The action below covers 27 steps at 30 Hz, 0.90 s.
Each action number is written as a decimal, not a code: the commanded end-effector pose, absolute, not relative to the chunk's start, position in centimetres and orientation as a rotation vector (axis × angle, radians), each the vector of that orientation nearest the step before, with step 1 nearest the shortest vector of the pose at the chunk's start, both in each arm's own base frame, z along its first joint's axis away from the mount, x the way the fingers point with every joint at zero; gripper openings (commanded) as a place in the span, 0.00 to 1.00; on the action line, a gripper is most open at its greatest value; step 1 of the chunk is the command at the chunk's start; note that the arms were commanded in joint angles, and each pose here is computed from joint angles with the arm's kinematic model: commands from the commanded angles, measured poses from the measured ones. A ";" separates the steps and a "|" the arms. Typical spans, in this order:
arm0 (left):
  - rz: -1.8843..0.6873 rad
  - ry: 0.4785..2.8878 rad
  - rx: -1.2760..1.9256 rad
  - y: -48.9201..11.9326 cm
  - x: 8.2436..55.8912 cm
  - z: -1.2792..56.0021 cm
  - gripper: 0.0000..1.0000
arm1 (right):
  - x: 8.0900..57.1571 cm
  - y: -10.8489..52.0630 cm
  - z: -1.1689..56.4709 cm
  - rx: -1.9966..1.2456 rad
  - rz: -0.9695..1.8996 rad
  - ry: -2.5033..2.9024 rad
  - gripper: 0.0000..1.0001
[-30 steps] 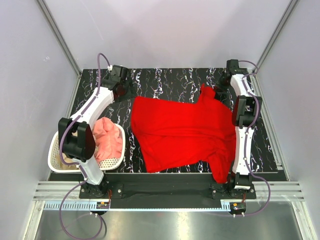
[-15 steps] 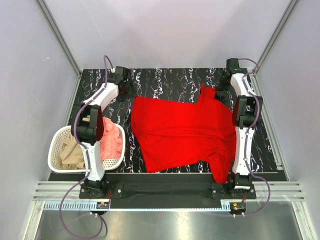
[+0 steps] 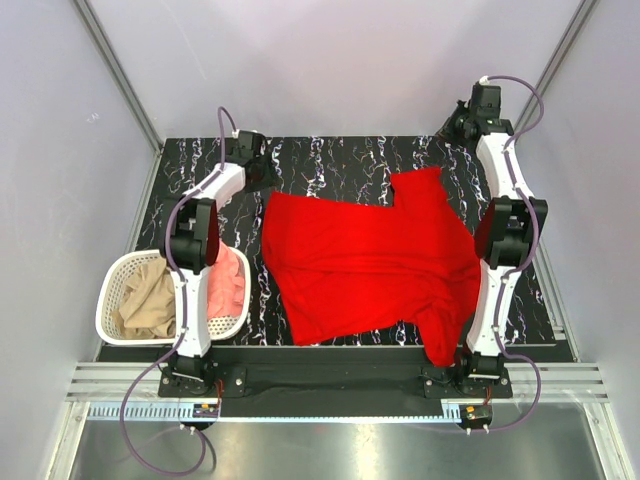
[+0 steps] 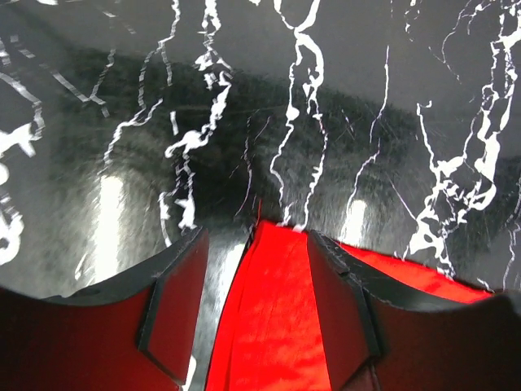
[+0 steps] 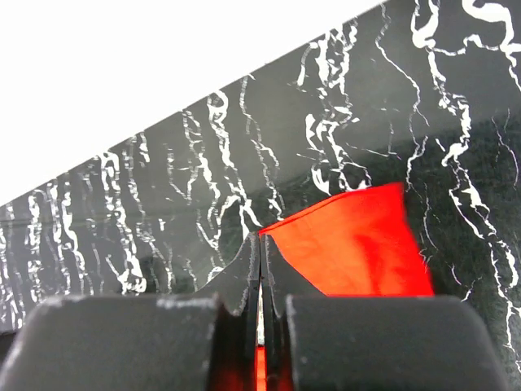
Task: Fold and stack the t-shirts
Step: Flatten the tshirt out
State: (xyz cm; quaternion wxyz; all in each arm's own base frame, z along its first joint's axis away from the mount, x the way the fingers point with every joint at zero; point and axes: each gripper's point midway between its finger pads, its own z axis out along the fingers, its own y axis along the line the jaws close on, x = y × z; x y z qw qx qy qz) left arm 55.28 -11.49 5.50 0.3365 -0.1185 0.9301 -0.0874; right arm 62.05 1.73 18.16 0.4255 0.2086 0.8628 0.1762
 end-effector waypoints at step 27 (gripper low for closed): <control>-0.266 2.456 -0.284 -13.9 56.3 3.0 0.47 | 59.9 -2.0 9.5 0.645 0.175 2.404 0.59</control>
